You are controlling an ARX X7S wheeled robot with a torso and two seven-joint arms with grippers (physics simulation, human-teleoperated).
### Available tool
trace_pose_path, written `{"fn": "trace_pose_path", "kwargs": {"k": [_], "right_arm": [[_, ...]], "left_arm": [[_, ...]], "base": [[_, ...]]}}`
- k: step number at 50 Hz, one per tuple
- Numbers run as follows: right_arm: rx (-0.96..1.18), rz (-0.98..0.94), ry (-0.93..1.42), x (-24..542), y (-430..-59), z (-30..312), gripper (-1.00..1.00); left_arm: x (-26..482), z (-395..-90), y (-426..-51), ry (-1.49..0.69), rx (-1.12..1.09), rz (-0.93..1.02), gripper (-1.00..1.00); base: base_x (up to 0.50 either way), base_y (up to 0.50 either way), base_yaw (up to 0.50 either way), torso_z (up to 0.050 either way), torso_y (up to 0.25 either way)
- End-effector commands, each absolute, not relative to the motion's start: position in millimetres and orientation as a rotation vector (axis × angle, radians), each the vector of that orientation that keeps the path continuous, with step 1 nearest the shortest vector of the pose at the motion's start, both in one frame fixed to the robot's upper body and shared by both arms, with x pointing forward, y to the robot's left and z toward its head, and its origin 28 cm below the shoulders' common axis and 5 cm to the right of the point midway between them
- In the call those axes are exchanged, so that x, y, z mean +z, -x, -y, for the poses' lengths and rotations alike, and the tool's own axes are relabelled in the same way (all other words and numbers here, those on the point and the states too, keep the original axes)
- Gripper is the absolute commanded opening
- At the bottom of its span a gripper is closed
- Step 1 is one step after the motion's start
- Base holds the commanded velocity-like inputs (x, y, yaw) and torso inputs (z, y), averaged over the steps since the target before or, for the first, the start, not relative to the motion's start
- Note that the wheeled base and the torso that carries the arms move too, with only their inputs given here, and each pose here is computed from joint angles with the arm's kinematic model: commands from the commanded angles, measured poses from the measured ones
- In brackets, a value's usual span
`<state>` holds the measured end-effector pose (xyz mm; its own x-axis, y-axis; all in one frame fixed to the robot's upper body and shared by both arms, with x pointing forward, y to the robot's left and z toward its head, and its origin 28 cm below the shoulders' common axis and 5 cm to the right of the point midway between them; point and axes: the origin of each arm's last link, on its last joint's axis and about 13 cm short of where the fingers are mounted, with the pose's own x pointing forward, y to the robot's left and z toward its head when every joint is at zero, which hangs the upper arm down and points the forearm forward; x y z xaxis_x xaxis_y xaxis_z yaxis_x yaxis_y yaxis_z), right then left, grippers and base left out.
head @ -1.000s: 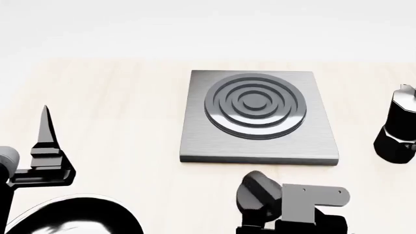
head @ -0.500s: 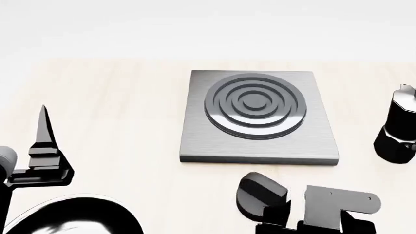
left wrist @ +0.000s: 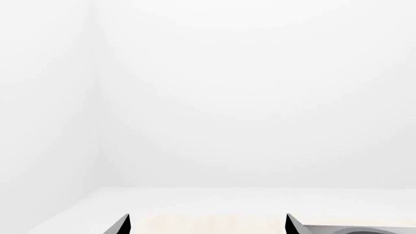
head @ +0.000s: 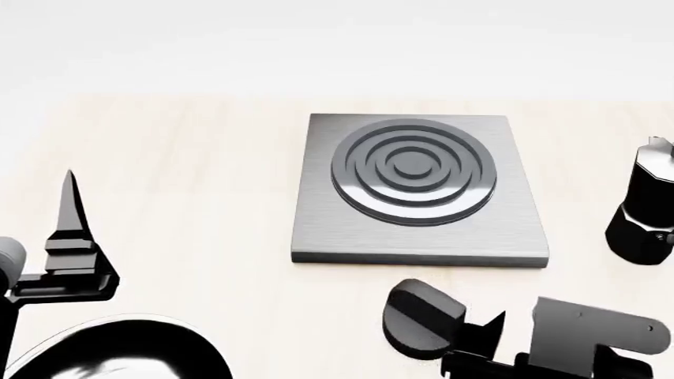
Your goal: Turn on the stove.
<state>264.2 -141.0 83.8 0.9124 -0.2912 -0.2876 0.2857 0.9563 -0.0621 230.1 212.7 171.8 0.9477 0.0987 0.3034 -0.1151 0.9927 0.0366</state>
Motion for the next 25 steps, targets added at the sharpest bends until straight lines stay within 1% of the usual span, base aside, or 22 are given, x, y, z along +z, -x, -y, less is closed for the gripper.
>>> {"fn": "trace_pose_path", "kwargs": {"k": [1, 12, 25], "right_arm": [[-0.298, -0.245, 0.018, 98, -257, 141, 1.00], [-0.282, -0.160, 0.045, 125, -247, 134, 1.00], [-0.268, -0.100, 0.056, 136, -244, 131, 1.00]], "left_arm": [[172, -213, -230, -0.054, 0.107, 0.307, 1.00], [172, -212, -230, -0.055, 0.107, 0.307, 1.00], [172, -212, -230, -0.053, 0.106, 0.307, 1.00]], "base": [[0.00, 0.00, 0.00, 0.000, 0.000], [0.00, 0.00, 0.00, 0.000, 0.000], [0.00, 0.00, 0.00, 0.000, 0.000]]}}
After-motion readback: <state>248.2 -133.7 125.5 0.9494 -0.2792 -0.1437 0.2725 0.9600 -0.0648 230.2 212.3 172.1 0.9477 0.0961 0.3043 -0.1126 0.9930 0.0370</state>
